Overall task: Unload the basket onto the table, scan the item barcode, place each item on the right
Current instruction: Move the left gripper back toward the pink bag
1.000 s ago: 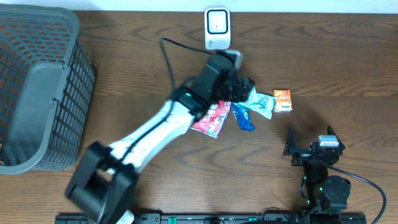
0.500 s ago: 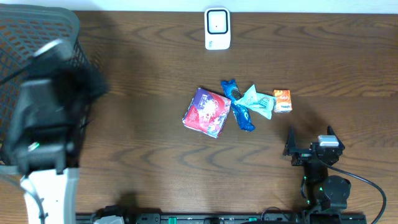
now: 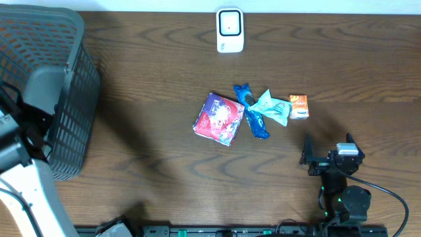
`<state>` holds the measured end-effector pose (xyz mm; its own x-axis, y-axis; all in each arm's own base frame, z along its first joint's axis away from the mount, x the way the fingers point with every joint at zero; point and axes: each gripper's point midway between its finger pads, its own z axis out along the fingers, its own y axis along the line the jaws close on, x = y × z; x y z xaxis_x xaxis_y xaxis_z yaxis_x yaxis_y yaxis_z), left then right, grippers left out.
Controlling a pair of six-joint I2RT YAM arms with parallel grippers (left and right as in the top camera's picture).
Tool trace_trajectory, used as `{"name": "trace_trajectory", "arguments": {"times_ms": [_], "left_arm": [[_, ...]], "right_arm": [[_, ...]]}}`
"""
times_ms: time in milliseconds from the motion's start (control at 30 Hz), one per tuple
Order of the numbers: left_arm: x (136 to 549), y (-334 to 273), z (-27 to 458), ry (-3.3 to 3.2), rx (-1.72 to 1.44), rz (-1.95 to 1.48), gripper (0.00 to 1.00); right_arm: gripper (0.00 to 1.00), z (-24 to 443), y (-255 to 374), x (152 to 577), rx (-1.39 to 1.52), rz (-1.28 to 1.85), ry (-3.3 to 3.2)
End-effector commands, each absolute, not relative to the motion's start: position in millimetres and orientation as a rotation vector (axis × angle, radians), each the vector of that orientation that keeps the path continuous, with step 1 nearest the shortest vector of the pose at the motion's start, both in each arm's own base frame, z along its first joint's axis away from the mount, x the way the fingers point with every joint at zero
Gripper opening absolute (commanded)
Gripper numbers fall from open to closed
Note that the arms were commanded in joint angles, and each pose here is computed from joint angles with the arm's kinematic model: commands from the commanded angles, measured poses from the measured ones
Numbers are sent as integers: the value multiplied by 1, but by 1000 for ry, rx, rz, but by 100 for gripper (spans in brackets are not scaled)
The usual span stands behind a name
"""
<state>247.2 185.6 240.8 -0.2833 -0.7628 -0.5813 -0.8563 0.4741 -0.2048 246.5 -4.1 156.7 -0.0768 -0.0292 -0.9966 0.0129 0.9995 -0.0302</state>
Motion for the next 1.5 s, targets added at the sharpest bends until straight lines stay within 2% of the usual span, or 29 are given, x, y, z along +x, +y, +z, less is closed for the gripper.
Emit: {"name": "trace_trajectory", "arguments": {"times_ms": [0,267,600,667,700,733,800,867,967,1067,1133,1167,1300,1467], "left_arm": [[240,182,219,2160,-1443,181,8],[238,175,221,2168,-1437,140,7],[239,172,260,2047,-1360,110,7],[238,171,271,2006,-1337,108,16],[238,171,276,1990,-1327,107,17],[236,170,281,1969,-1315,106,26],[233,168,289,1942,-1299,105,53],[230,159,301,1929,-1245,75,57],[242,127,335,1906,-994,-89,63],[256,35,391,1862,-469,-508,81],[255,-5,405,1855,-270,-676,84],[255,-20,406,1866,-207,-733,85],[250,-61,394,1929,46,-765,100],[254,-76,348,2132,41,-597,98]], "right_arm": [[99,156,-5,246,-17,-43,1649],[99,156,-5,246,-17,-43,1649],[99,156,-5,246,-16,-43,1649],[99,156,-5,246,-17,-43,1649],[99,156,-5,246,-16,-43,1649],[99,156,-5,246,-16,-43,1649],[99,156,-5,246,-17,-43,1649],[99,156,-5,246,-17,-43,1649],[99,156,-5,246,-17,-43,1649],[99,156,-5,246,-17,-43,1649],[99,156,-5,246,-17,-43,1649],[99,156,-5,246,-17,-43,1649],[99,156,-5,246,-16,-43,1649],[99,156,-5,246,-17,-43,1649]]}}
